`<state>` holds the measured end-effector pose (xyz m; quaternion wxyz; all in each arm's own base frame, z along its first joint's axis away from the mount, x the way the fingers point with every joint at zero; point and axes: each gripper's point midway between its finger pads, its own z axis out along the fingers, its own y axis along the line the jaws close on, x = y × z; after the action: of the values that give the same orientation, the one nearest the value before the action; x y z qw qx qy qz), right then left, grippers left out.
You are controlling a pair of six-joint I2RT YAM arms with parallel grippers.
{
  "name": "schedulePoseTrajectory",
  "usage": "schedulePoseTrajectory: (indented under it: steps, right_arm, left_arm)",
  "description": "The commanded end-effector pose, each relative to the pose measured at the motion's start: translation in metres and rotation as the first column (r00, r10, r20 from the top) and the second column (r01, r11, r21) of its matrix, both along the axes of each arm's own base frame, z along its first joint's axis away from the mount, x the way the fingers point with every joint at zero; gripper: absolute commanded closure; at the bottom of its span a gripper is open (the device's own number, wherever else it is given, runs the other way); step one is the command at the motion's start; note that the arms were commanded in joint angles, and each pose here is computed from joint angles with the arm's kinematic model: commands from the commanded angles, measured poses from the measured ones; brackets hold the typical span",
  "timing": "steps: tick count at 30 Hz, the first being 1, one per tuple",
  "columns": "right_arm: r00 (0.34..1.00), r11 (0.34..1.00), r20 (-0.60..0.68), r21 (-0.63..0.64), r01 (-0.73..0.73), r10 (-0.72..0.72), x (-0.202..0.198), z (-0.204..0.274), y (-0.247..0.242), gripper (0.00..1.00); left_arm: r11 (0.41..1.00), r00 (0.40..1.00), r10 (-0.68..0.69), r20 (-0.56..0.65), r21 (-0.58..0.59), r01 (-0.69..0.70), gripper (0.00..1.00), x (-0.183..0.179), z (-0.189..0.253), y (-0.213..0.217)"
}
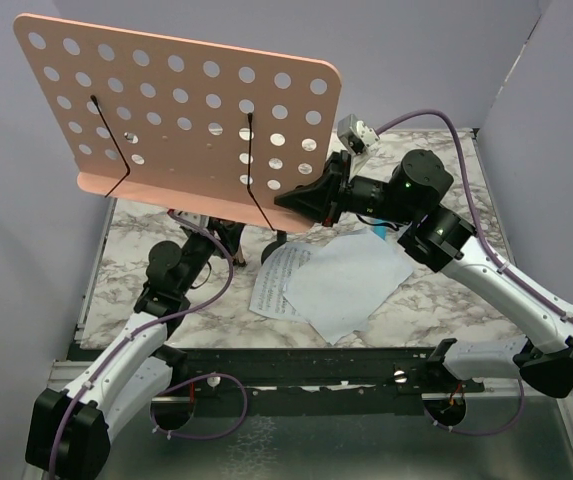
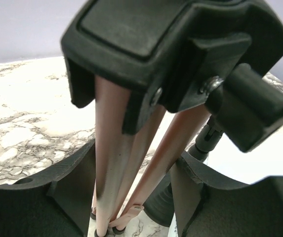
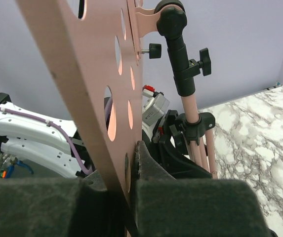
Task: Set up the instrument practice props
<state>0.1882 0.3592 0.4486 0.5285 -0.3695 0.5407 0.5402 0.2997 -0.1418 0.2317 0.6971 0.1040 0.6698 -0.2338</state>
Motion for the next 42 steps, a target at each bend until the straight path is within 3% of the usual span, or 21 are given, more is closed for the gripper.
schedulePoseTrajectory:
  steps: [1,18,30,33,36,39,42]
  right_arm:
    - [0.995,0.998,-0.100,-0.052,-0.034,0.029,-0.014,-0.015,0.000,0.92]
    - [0.996,0.998,-0.068,-0.013,0.059,-0.060,0.000,0.008,-0.005,0.61]
    - [0.993,0.993,-0.023,0.012,0.116,-0.115,0.019,0.019,0.002,0.60]
    - [0.989,0.989,-0.021,0.018,0.145,-0.144,0.024,0.020,0.002,0.66]
    - [0.987,0.987,-0.020,0.016,0.160,-0.160,0.026,0.019,0.000,0.97]
    - [0.986,0.986,-0.013,0.013,0.166,-0.166,0.026,0.017,-0.002,1.00]
    - [0.985,0.985,-0.010,0.010,0.172,-0.172,0.026,0.017,-0.004,1.00]
  left_arm:
    - [0.993,0.997,0.001,0.081,-0.121,0.009,1.00,0.004,0.056,-0.003]
    - [0.995,0.997,-0.064,0.035,-0.070,0.067,1.00,0.002,0.050,-0.016]
    - [0.994,0.994,-0.105,0.001,-0.004,0.105,1.00,0.000,0.043,-0.032]
    - [0.994,0.994,-0.105,-0.001,0.000,0.105,1.00,0.000,0.044,-0.033]
    - [0.994,0.994,-0.106,-0.003,-0.002,0.106,1.00,-0.001,0.044,-0.032]
    - [0.995,0.995,-0.101,0.000,-0.008,0.101,1.00,-0.003,0.044,-0.031]
    - [0.994,0.995,-0.103,0.004,-0.026,0.103,0.60,-0.006,0.048,-0.030]
